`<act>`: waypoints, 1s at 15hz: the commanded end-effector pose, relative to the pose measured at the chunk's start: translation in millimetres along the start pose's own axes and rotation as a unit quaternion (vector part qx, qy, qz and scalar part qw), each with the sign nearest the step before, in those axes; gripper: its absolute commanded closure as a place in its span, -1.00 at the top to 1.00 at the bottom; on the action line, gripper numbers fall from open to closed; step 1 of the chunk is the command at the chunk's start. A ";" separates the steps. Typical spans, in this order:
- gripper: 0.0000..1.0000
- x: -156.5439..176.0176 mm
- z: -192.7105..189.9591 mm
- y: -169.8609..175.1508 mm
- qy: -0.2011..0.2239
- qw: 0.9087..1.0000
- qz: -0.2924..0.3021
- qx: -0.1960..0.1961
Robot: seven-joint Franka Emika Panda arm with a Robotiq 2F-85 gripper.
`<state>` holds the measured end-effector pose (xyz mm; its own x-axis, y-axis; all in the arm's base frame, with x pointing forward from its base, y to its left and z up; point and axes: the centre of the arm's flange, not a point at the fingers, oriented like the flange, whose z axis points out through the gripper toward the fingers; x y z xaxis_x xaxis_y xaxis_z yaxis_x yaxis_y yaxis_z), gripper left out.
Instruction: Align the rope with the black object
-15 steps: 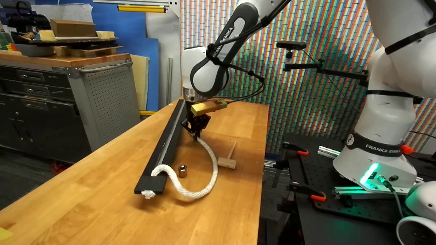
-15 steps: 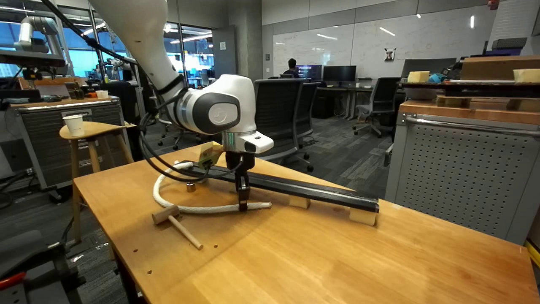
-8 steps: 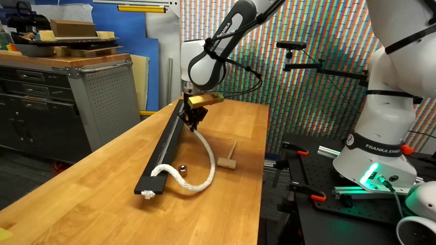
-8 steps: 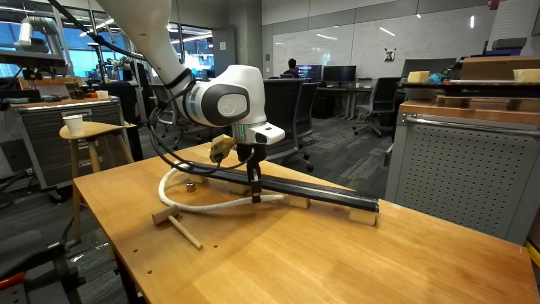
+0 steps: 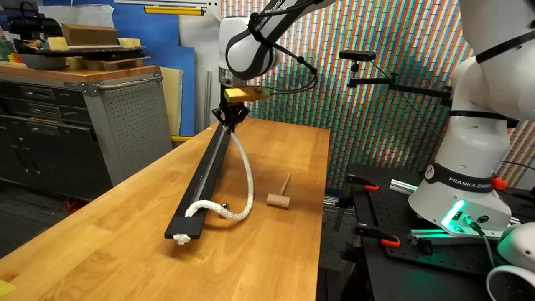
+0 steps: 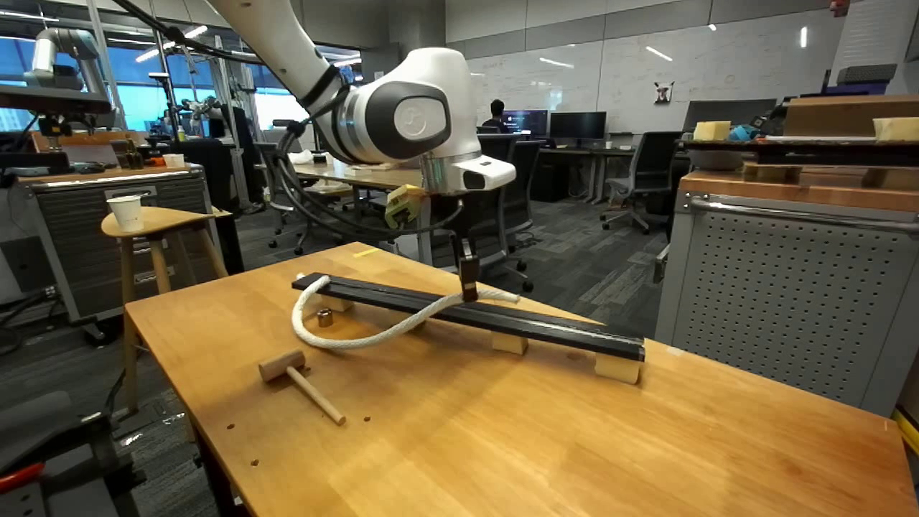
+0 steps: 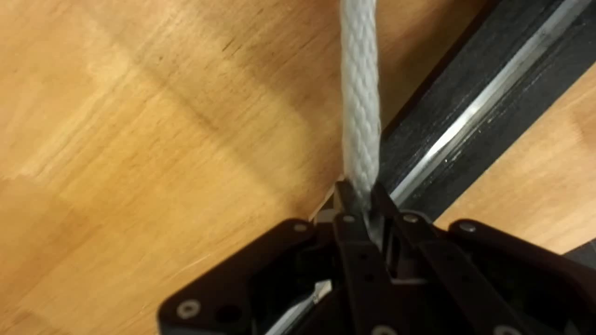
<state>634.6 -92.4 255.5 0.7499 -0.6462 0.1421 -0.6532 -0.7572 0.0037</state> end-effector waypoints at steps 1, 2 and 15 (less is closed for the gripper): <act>-0.94 21.9 -34.4 -0.5 0.002 1.000 0.015 -0.008; -0.94 28.2 -39.4 0.3 0.006 1.000 0.020 -0.013; -0.94 104.7 -48.6 38.2 -0.009 0.991 0.120 -0.065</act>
<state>663.7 -175.1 308.3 0.5967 -0.7882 0.1504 -0.8023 -0.5894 0.0945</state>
